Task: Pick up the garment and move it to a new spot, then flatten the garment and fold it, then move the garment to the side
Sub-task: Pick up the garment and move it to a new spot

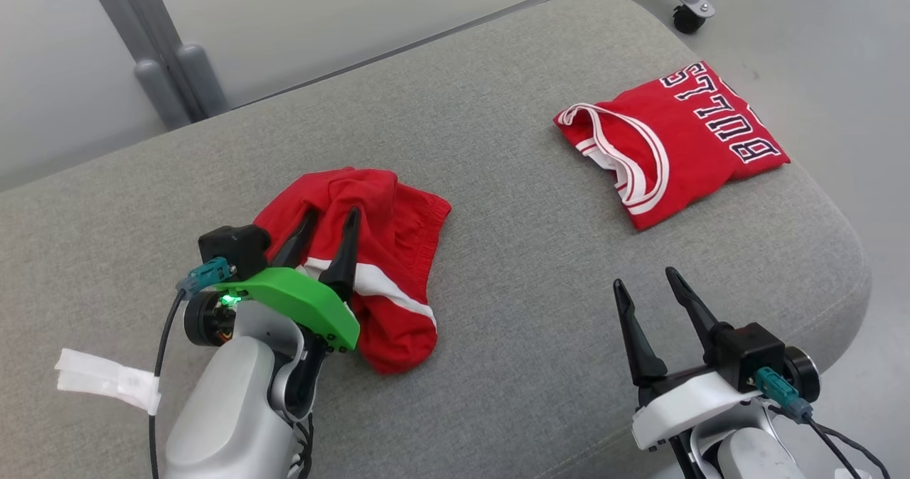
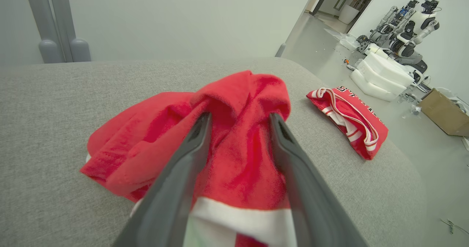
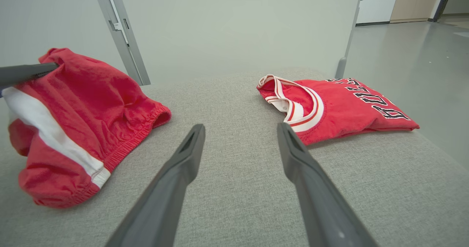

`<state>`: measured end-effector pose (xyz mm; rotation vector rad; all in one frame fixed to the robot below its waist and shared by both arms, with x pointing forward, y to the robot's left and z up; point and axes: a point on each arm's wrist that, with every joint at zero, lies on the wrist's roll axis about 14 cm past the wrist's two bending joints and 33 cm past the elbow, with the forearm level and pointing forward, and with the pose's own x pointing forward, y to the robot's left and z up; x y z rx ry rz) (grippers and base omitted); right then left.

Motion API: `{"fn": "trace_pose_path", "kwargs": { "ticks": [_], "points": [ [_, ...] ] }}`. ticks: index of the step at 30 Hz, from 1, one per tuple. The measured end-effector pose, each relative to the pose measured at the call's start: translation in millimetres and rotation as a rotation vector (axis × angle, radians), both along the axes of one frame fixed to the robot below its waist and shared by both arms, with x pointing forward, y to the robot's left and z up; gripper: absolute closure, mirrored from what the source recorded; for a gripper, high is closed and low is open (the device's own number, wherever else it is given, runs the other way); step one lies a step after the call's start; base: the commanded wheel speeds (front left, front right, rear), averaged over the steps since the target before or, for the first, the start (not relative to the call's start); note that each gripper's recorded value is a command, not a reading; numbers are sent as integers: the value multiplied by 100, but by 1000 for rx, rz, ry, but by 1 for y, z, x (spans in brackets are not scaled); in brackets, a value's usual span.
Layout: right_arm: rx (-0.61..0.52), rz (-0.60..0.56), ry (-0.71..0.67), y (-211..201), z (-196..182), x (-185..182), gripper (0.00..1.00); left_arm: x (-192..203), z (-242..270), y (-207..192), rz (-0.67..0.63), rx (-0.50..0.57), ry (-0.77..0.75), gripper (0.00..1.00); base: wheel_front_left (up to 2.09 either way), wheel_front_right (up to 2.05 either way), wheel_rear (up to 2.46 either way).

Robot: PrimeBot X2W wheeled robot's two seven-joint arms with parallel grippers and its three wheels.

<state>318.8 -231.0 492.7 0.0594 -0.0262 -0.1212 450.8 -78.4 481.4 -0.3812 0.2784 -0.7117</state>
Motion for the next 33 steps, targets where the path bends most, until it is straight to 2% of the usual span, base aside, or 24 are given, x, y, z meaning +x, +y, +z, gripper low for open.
{"fn": "trace_pose_path", "kwargs": {
  "ticks": [8, 11, 15, 20, 24, 29, 33],
  "points": [
    [4, 31, 13, 9, -6, 4, 0, -5, 25, 22, 101, -146, -99, 0, 0, 0, 0],
    [8, 56, 9, 17, -6, 6, 0, -11, 33, 48, 160, -163, -137, 0, 0, 0, 0],
    [11, 91, -4, 27, -3, 11, 0, -16, 44, 103, 294, -154, -203, 0, 0, 0, 0],
    [15, 146, -17, 43, -1, 18, 0, -36, 43, 174, 482, -74, -259, 0, 0, 0, 0],
    [16, 195, -31, 58, 3, 24, 0, -60, 38, 212, 589, -17, -273, 0, 0, 0, 0],
    [18, 240, -38, 72, 5, 24, 0, -91, 30, 249, 685, 56, -280, 0, 0, 0, 0],
    [17, 252, -45, 76, 7, 23, 0, -103, 26, 254, 698, 78, -274, 0, 0, 0, 0]
  ]
}}
